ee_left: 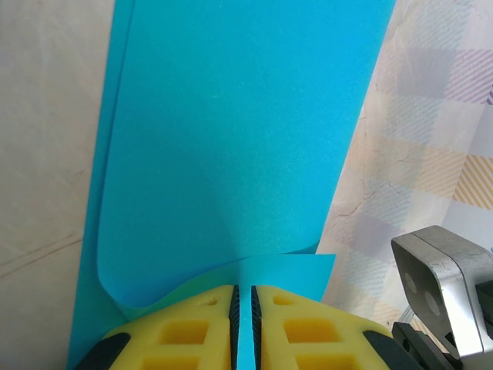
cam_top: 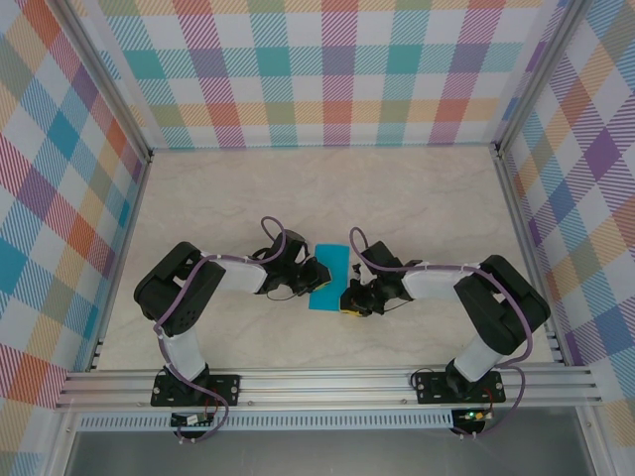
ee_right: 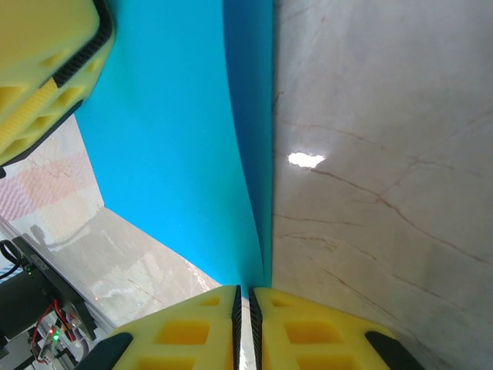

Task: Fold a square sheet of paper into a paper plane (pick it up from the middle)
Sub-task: Fold the triangle a second time at the center of the table.

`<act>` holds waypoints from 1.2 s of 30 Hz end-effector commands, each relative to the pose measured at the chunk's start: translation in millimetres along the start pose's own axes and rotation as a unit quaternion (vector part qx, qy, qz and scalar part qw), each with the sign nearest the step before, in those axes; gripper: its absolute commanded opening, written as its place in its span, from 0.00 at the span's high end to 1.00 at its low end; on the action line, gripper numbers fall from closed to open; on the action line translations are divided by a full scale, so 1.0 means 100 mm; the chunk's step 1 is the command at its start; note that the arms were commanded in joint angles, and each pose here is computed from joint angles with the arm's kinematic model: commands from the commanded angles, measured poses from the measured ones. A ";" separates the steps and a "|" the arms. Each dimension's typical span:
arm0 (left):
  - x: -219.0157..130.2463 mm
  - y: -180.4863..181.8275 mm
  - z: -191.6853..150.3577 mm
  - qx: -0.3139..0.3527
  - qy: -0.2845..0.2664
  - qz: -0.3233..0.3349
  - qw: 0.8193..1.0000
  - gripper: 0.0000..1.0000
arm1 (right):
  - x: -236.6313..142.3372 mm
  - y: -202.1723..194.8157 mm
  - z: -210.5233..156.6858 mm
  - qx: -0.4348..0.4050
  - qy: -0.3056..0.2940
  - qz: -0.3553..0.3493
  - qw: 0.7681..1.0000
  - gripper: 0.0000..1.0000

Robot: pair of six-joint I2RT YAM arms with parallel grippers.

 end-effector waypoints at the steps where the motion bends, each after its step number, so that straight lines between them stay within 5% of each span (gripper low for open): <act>1: 0.06 0.28 -0.05 -0.005 0.001 0.044 0.999 0.85 | 0.04 -0.22 -0.23 0.027 0.029 -0.034 0.999 0.85; 12: 0.07 0.27 -0.05 -0.004 0.001 0.042 0.999 0.85 | -0.19 0.36 0.20 -0.022 -0.035 0.044 0.998 0.83; 25: 0.03 0.15 -0.03 0.004 -0.004 0.033 0.999 0.83 | 0.12 -0.18 -0.01 0.025 0.004 -0.028 0.999 0.84; 36: -0.17 -0.22 -0.09 0.032 -0.003 -0.016 0.999 0.74 | 0.09 -0.19 -0.02 0.029 -0.004 -0.034 0.999 0.85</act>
Point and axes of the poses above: each hand's point on the last joint's axis, 136 mm out from that joint toward the fingers, its own x axis out along the fingers, its own y axis along the line the jaws close on, z = x × y, the point moved 1 cm from there along -x, back along the fingers, and after that the axes turned 12 degrees about -x, right-handed, at the moved point
